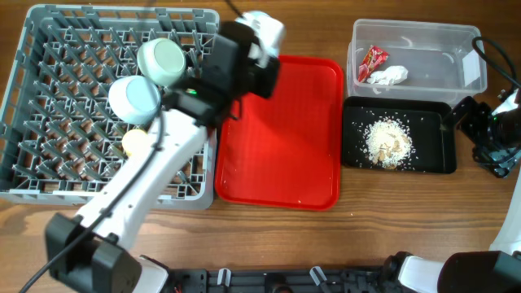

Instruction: Sort waste into correct bins and load items into the dishwasher rack

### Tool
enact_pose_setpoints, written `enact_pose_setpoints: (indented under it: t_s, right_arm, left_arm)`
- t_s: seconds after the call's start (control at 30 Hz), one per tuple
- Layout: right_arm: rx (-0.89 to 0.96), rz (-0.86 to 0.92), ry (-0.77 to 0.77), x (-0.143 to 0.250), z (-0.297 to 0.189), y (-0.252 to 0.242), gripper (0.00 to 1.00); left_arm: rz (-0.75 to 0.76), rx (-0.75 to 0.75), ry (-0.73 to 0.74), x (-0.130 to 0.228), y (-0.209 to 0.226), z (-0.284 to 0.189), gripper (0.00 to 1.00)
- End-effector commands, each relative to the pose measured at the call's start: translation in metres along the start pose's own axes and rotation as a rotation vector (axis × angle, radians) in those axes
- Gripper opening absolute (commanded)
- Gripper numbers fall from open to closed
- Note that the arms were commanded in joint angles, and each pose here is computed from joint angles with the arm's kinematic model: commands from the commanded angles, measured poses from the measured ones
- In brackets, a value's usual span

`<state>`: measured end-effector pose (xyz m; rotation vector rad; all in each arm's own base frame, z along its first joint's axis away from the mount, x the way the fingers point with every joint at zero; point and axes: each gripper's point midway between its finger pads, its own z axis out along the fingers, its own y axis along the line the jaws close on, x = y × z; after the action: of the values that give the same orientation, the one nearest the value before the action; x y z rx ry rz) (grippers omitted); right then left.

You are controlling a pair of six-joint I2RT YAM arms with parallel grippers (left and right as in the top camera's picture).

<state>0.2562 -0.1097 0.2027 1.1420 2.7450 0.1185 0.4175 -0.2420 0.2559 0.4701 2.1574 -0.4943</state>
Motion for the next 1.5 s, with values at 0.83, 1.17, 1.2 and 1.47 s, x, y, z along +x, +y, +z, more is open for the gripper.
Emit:
enact_pose_setpoints:
  t_s: [0.83,1.17,1.2,1.47]
  right_arm:
    - [-0.203,-0.138,-0.024,0.001,-0.012,0.041,1.00]
    - [-0.348,-0.651,-0.285,0.015,-0.018,0.192,1.00]
    - [-0.344,-0.699,-0.267,0.024,-0.014,0.198,1.00]
    - [-0.316,-0.710,-0.219,0.050,-0.027,0.173,1.00]
  left_arm:
    - [-0.591,0.108,0.003,0.019,0.173,-0.037,1.00]
    - [-0.683,-0.474,0.477,0.145,0.198,-0.114,1.00]
    - [-0.704,-0.474,0.531,0.156,0.191,-0.120,1.00]
    - [-0.650,-0.446,0.594,0.173,0.163,-0.154,1.00]
